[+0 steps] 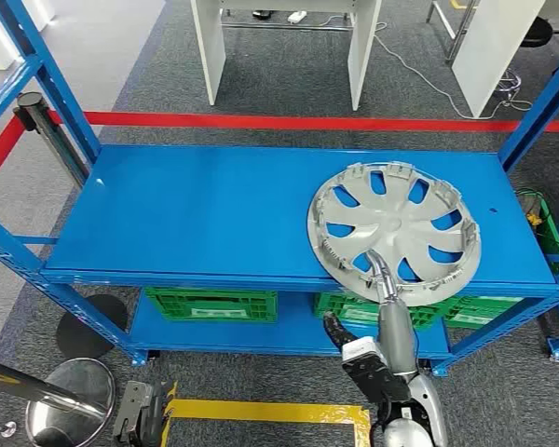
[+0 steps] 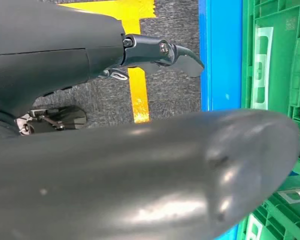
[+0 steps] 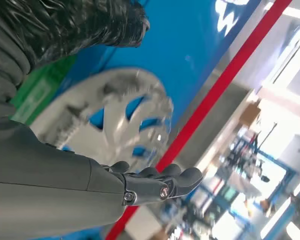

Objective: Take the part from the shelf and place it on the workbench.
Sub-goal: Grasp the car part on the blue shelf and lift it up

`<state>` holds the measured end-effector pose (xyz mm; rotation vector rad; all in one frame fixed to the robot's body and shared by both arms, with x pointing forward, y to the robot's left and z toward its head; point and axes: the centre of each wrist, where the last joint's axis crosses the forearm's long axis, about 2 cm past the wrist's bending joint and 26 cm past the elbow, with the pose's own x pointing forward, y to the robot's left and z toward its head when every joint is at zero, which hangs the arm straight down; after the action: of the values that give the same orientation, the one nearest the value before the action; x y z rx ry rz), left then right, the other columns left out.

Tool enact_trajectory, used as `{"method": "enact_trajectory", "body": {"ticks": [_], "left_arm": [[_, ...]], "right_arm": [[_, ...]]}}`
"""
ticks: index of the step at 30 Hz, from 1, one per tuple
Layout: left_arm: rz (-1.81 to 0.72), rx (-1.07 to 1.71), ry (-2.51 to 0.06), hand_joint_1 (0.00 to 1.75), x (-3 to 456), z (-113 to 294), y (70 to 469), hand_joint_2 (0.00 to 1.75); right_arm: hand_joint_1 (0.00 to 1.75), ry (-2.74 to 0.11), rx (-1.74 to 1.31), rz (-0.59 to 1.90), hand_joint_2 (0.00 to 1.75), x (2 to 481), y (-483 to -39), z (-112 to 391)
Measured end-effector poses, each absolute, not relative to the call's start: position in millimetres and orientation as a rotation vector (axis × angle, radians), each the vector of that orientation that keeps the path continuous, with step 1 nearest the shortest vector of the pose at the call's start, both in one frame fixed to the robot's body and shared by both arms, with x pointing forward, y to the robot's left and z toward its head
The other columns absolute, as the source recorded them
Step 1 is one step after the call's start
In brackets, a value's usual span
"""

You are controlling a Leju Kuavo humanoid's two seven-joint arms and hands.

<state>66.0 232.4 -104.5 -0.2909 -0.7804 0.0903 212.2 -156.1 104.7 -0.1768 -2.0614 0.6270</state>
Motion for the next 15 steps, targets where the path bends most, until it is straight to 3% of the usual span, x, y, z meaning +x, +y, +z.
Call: {"method": "enact_trajectory", "body": {"ticks": [7,15], "left_arm": [[0.082,-0.291,-0.771,0.00,66,-104,232,0.00],[0.070,-0.295,-0.763,0.00,66,-104,231,0.00]], "right_arm": [[0.00,-2.054,-0.397,0.733,1.75,216,-157,99],[0.00,-1.982,-0.453,0.817,1.75,219,-158,86]]}}
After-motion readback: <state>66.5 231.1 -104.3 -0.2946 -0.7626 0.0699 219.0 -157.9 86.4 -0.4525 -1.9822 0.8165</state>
